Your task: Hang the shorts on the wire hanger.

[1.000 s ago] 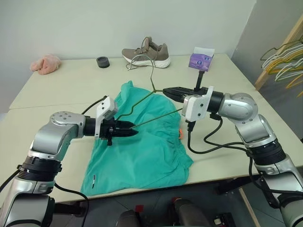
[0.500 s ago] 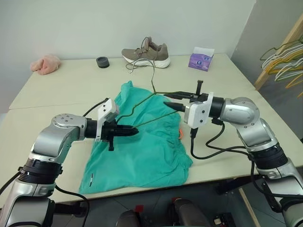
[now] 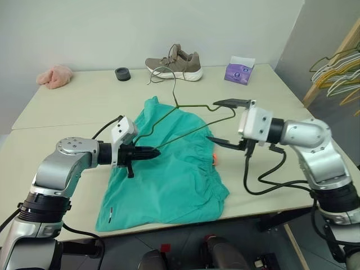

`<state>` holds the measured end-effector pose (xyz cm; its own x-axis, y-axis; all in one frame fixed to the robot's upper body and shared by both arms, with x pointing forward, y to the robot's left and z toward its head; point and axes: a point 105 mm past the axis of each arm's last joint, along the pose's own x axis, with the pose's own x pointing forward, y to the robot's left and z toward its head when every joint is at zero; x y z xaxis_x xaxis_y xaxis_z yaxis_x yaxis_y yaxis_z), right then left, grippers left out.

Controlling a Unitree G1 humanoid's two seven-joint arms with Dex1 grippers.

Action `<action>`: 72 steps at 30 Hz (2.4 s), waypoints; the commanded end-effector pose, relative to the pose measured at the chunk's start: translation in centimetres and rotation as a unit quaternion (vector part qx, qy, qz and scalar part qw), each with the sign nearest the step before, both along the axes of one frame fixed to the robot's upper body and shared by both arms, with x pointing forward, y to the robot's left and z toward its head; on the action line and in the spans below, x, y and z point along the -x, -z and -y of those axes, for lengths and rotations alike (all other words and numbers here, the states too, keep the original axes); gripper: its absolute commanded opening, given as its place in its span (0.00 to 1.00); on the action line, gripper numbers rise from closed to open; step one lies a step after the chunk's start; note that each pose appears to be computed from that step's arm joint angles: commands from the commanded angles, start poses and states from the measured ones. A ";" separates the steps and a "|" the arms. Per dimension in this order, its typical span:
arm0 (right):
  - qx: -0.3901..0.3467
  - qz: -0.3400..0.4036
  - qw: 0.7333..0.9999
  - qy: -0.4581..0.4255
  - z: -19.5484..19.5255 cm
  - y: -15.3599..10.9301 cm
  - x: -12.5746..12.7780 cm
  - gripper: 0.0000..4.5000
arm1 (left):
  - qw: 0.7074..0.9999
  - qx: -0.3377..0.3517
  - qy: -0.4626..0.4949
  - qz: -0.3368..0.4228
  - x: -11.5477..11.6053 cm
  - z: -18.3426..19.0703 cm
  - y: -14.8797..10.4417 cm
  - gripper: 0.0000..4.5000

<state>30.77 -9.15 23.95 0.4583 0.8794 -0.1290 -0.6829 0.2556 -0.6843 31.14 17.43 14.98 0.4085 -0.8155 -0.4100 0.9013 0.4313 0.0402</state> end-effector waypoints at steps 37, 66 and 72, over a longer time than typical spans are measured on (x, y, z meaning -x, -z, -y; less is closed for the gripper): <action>0.154 -0.252 0.955 0.037 0.0 6.4 -2.5 0.96 | 0.974 -0.166 0.102 0.113 0.2 -0.4 -1.8 0.00; 0.117 -0.319 0.939 0.055 -0.1 8.4 -1.5 0.00 | 0.990 -0.079 0.042 0.108 -0.7 -0.5 -2.6 0.58; 0.113 -0.335 0.932 0.075 1.7 8.9 -1.0 0.00 | 0.985 -0.018 -0.083 0.151 -2.6 -5.2 -6.9 0.58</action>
<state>31.75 -10.33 13.84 0.2965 0.7160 -0.6320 -0.9527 0.2677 -0.1437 33.49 21.49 19.53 0.5869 -0.7296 -0.3510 0.8093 0.5163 0.2800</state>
